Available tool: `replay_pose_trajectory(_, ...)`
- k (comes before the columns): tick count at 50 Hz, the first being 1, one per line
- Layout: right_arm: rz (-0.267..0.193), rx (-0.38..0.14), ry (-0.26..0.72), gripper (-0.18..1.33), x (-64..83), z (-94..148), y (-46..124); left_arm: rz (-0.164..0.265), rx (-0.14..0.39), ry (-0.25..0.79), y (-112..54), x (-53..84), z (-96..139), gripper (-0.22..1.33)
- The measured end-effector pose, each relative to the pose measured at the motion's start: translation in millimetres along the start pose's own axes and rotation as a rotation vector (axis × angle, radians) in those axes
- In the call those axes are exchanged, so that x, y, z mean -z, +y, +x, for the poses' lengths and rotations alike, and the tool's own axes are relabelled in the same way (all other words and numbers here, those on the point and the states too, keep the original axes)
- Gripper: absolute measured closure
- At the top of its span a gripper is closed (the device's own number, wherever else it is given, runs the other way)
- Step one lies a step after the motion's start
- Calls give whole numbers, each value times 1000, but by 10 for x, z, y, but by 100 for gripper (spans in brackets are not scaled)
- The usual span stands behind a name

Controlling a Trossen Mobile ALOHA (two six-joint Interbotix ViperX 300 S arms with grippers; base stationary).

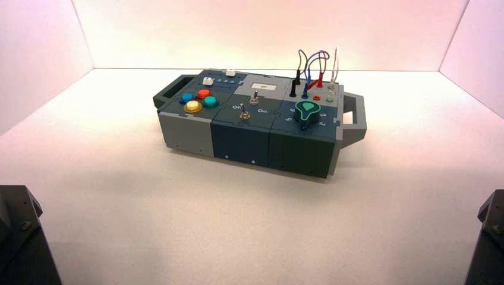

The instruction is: Insert the red wire.

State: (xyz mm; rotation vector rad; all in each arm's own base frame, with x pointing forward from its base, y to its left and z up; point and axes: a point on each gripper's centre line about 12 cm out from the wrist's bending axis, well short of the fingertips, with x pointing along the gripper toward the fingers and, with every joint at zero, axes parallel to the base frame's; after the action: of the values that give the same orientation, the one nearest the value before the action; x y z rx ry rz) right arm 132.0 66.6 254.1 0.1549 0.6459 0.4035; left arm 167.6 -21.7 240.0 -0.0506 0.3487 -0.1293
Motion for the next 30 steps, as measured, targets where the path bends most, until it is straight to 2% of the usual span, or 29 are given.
replay_pose_trajectory(5,29,-49,43,120,2,73,81,0,0,8,1,9,10,127)
replay_pose_trajectory(8,65,-80,83,111,9,148,134,-1,-1,14,2,21,18,128)
replay_pose_trajectory(15,136,-101,157,79,38,294,173,-1,-1,23,3,28,35,128)
replay_pose_trajectory(16,158,-106,183,74,49,344,184,-1,-1,24,3,30,37,127)
replay_pose_trajectory(18,176,-112,210,73,62,393,199,-1,-1,28,3,34,42,128)
replay_pose_trajectory(22,193,-120,257,72,91,477,229,-1,-2,35,5,43,54,128)
replay_pose_trajectory(30,210,-122,305,52,109,593,262,-2,-3,54,7,62,85,127)
